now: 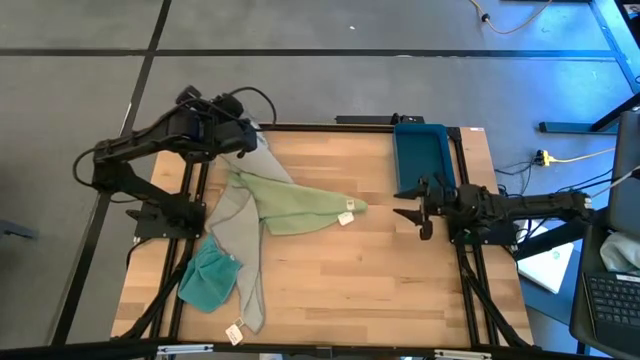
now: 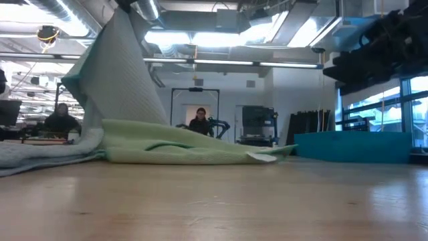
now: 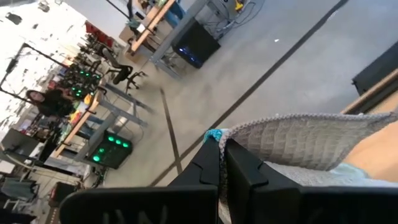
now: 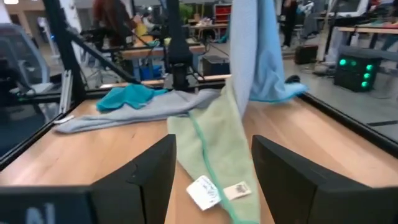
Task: Fold microfiber towels
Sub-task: Fold the green microfiber cloth
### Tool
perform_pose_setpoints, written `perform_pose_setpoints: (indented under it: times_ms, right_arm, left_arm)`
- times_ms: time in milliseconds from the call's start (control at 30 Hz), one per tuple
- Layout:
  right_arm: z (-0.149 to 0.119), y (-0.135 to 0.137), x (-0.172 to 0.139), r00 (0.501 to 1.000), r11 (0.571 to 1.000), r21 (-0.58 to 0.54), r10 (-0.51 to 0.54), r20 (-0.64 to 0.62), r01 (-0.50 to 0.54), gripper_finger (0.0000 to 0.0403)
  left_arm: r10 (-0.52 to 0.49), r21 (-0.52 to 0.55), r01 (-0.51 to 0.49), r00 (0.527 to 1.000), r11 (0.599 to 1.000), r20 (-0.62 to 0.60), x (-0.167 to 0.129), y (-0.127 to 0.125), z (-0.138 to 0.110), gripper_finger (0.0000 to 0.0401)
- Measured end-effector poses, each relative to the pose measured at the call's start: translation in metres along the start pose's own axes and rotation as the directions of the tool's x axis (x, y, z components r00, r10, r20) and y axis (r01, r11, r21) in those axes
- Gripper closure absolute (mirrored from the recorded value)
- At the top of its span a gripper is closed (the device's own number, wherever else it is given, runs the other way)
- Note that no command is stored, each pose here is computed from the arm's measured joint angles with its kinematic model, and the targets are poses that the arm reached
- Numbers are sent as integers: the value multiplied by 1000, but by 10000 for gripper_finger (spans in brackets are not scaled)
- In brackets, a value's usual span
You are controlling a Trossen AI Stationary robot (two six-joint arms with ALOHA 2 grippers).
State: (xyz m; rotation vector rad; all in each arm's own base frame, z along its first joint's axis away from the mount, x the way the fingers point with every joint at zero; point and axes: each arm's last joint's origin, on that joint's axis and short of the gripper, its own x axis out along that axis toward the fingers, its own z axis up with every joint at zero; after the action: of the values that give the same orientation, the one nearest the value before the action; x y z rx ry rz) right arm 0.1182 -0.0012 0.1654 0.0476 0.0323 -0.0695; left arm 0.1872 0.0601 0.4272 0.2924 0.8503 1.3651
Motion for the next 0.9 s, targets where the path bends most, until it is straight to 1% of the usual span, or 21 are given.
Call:
perform_pose_setpoints:
  times_ms: [133, 267, 333, 400, 433, 500, 567, 633, 733, 800, 900]
  right_arm:
    - [6, 3, 10, 1000, 994, -108, 15, 7, -15, 190]
    - [36, 3, 29, 1000, 987, -163, -14, -12, 12, 198]
    - [48, 2, 44, 997, 985, -171, -31, -76, 17, 209]
    - [54, 2, 61, 986, 986, -168, -28, -162, 0, 222]
    - [53, 2, 71, 977, 986, -164, -19, -212, -17, 227]
    - [50, 2, 93, 961, 987, -158, -4, -276, -41, 233]
    - [40, 2, 116, 943, 987, -153, 2, -334, -56, 232]
    - [31, 3, 141, 937, 986, -149, 19, -348, -75, 230]
    - [23, 6, 181, 936, 982, -134, 77, -344, -130, 233]
    - [14, 5, 205, 918, 982, -120, 89, -388, -146, 241]
    - [-2, 0, 235, 878, 984, -112, 72, -474, -141, 257]
  left_arm:
    - [-19, 4, 19, 1000, 1000, -11, 0, -2, 0, 401]
    - [-59, 6, 60, 998, 998, -31, 1, -4, 0, 401]
    - [-73, 5, 73, 997, 997, -36, 0, -5, 0, 401]
    - [-90, 8, 91, 995, 996, -39, -1, -6, 0, 401]
    - [-94, 9, 95, 995, 995, -35, -2, -6, -1, 401]
    - [-103, 14, 103, 994, 995, -29, -4, -7, -1, 401]
    - [-111, 18, 111, 994, 994, -22, -6, -8, -1, 401]
    - [-117, 18, 117, 993, 993, -15, -8, -9, -1, 401]
    - [-129, 23, 129, 992, 991, -3, -11, -10, -2, 401]
    - [-138, 25, 137, 990, 990, 4, -14, -11, -2, 401]
    - [-151, 29, 150, 988, 988, 14, -17, -13, -2, 401]
